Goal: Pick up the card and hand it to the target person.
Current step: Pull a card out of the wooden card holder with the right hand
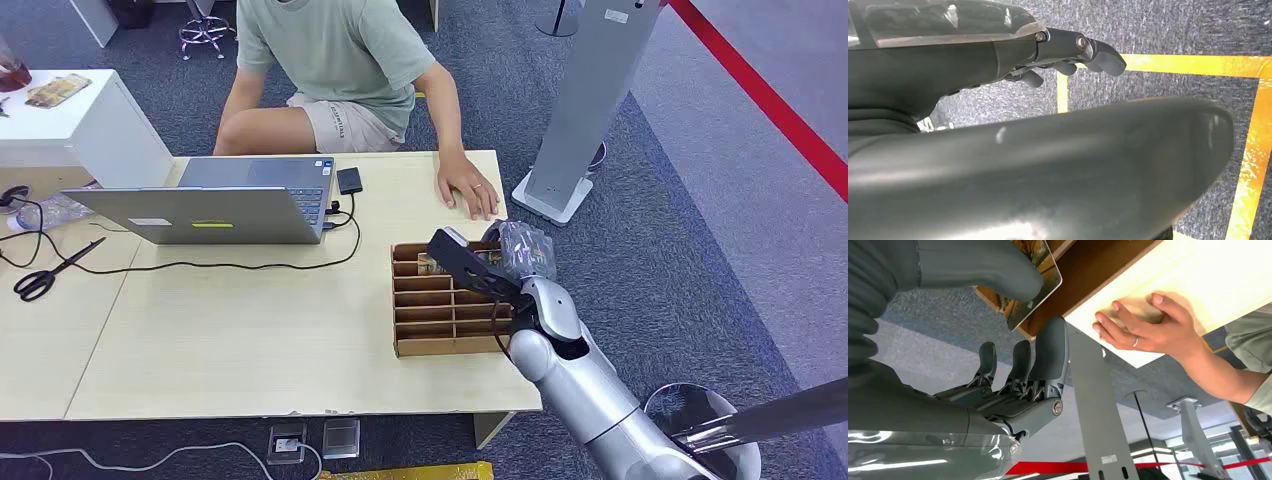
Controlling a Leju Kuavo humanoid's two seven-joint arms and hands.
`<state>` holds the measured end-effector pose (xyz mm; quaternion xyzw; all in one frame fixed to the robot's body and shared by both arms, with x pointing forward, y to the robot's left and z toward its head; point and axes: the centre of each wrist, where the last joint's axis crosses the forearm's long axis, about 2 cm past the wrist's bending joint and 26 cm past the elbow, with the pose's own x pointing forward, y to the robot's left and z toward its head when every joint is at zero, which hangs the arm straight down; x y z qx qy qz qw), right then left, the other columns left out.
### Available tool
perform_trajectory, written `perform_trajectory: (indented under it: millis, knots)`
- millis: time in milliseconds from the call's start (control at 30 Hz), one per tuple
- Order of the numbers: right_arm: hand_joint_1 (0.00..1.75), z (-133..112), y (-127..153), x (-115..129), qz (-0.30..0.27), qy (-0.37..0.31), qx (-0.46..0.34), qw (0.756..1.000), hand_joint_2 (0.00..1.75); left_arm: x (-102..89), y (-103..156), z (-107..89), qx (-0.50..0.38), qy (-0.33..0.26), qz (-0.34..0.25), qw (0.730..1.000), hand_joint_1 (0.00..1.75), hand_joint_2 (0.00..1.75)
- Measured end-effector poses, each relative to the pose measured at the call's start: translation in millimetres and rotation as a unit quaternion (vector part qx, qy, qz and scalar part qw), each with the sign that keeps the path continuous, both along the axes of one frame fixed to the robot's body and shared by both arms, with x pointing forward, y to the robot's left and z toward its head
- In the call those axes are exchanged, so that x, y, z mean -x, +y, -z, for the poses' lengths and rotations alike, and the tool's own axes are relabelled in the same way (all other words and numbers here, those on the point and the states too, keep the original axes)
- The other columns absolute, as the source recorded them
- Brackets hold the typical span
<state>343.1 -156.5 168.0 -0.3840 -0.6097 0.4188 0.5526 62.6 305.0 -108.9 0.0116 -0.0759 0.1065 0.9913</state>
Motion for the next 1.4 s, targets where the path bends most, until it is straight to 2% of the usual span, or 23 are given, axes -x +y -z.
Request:
perform_trajectory:
  millis: [567, 933, 1033, 1267, 1400]
  knots:
    - [0.93, 8, -5, 3, 0.010, 0.017, -0.003, 1.000, 1.75, 0.2, 0, 0.0, 0.002, 0.000, 0.004, 1.000, 0.00, 0.00]
    - [0.96, 11, -6, 3, 0.013, 0.024, 0.000, 1.000, 1.75, 0.2, 0, 0.0, 0.002, 0.002, 0.004, 1.000, 0.00, 0.00]
    - [1.01, 12, -7, 3, 0.013, 0.026, 0.001, 1.000, 1.75, 0.2, 0, 0.0, 0.003, 0.002, 0.004, 1.000, 0.00, 0.00]
    - [1.36, 13, -7, 3, 0.013, 0.029, 0.001, 0.999, 1.75, 0.2, 0, 0.0, 0.003, 0.003, 0.004, 1.000, 0.00, 0.00]
    - [1.50, 13, -8, 3, 0.012, 0.029, -0.001, 0.999, 1.75, 0.2, 0, 0.0, 0.003, 0.004, 0.004, 1.000, 0.00, 0.00]
